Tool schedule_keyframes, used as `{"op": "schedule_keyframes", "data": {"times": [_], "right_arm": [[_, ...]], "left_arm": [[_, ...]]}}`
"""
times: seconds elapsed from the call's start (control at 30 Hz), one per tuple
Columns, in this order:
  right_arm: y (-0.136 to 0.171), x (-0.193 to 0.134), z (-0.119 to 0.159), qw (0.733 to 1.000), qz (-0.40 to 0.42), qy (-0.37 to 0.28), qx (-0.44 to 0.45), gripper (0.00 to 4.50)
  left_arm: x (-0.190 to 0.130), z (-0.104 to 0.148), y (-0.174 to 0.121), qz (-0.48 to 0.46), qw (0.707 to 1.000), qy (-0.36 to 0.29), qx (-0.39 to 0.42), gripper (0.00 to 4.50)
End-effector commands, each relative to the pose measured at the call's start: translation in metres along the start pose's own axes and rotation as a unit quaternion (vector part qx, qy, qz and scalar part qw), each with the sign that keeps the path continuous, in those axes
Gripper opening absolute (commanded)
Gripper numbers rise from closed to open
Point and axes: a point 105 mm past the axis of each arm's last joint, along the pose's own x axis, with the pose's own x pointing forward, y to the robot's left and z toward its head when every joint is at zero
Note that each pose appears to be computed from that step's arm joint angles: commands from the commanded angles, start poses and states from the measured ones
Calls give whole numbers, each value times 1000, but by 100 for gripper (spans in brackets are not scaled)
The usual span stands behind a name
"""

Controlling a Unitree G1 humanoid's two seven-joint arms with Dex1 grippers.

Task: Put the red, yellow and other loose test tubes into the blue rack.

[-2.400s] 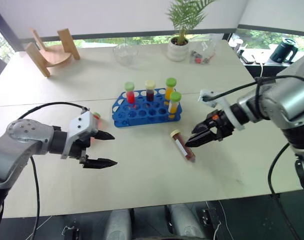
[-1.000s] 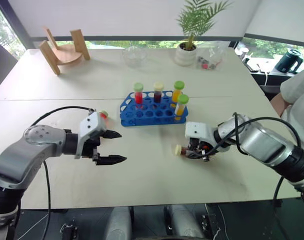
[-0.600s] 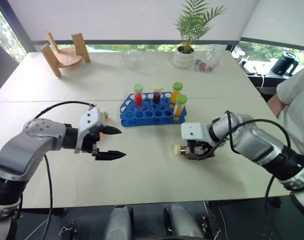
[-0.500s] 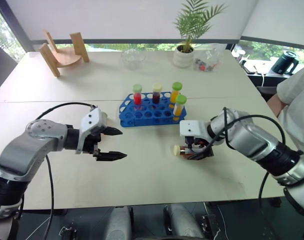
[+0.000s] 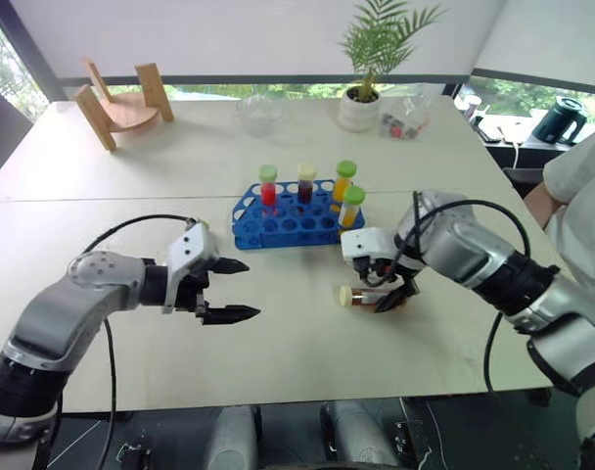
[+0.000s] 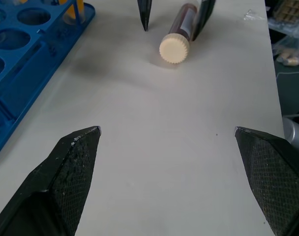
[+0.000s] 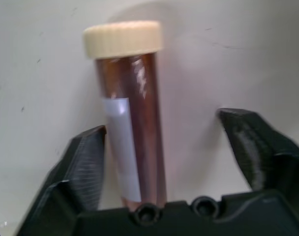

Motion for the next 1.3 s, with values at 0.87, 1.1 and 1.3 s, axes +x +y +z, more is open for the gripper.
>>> {"op": "schedule_keyframes", "data": {"times": [0.87,1.1,1.3], "right_arm": [[-13,-135,113,570,-404,-695,173,76],[-46,-96,112,513,-473,-668,259,76],[-45,-66,121,541,-461,-657,252,76]], "left_arm": [[-75,26,49,83,996,20,-11,450],[-85,34,48,96,995,24,-10,450],[-83,32,43,97,995,24,-14,450]]}}
